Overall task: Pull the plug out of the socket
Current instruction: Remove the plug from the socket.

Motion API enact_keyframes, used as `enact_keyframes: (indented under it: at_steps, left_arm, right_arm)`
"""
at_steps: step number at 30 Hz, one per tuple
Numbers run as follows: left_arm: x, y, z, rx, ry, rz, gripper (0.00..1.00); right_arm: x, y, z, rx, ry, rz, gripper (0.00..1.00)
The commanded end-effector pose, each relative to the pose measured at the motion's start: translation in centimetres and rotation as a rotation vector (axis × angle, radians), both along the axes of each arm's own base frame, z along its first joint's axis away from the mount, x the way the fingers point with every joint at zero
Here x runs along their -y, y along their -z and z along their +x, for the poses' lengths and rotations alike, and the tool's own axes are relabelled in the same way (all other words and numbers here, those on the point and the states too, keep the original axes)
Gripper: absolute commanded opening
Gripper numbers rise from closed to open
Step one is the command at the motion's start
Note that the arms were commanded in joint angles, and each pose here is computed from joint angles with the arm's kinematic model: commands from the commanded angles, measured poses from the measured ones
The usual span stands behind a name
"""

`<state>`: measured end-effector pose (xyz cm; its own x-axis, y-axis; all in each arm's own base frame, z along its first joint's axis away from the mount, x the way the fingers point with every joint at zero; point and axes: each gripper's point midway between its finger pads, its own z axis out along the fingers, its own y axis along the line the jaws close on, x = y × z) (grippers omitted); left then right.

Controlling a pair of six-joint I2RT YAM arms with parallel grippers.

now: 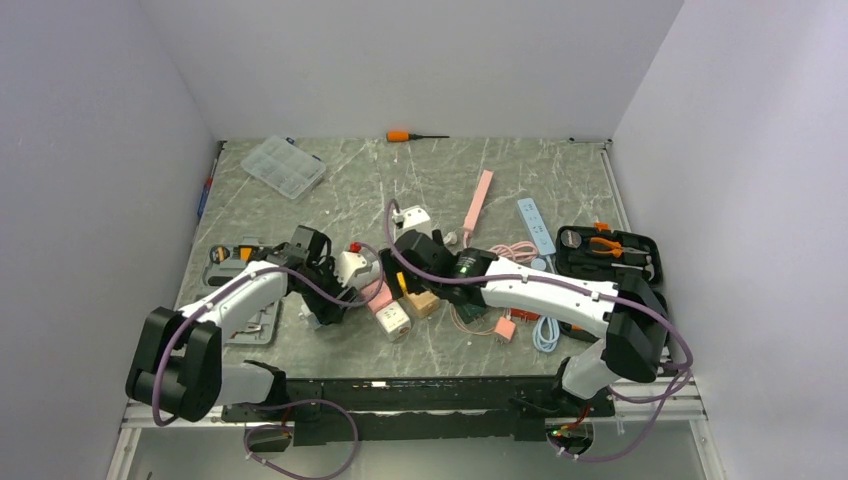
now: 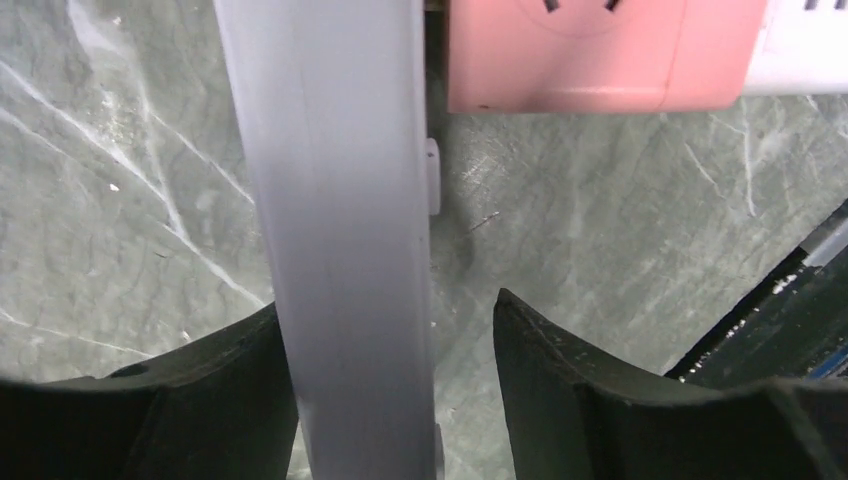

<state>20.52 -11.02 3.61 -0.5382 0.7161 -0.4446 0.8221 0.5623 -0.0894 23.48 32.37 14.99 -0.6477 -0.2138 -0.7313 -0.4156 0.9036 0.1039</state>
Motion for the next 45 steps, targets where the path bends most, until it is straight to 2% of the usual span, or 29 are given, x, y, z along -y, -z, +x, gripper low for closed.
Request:
enact_keyframes:
  at_steps: [1,3,5,11,18,22,31,40,45]
  left_arm:
    - [0.8,-0.5,2.0,0.057,0.015,-0.032,0.58]
    - [0.4,-0.6,2.7,0.083,-0.012,-0.017,0.38]
    - [0.1,-0.9,3.3,0.103,-0.033,-0.017,0.24]
    - [-0.5,-2.5,4.2,0.158,-0.068,-0.036,0.00]
    - [0.3,-8.5,5.8,0.264,-0.067,-0.099,0.00]
    - [0.4,-11.3,6.3,0.280,-0.087,-0.110,0.00]
    - [0.7,-9.4,5.3,0.228,-0.081,-0.121,0.00]
    - [1.1,-11.4,5.5,0.253,-0.080,-0.146,0.00]
    - [1.4,-11.5,5.3,0.238,-0.071,-0.159,0.00]
  right_arm:
    - [-2.2,-1.2,-0.4,0.034,-0.015,0.037,0.82]
    - [-2.1,-0.9,-0.4,0.032,-0.003,0.042,0.82]
    - [-1.9,-0.9,-0.5,0.031,0.014,0.049,0.82]
    - [-0.4,-1.5,-0.6,0.062,0.043,0.078,0.85]
    - [1.6,-1.8,-1.1,0.077,0.076,0.130,0.91]
    - [1.3,-3.2,-1.7,0.107,0.029,0.220,0.91]
    - [-4.8,-4.0,-2.6,0.115,-0.225,0.343,0.87]
    - [-9.6,-2.6,-1.5,0.120,-0.316,0.354,0.87]
    - [-10.5,-0.6,-0.5,0.099,-0.317,0.316,0.94]
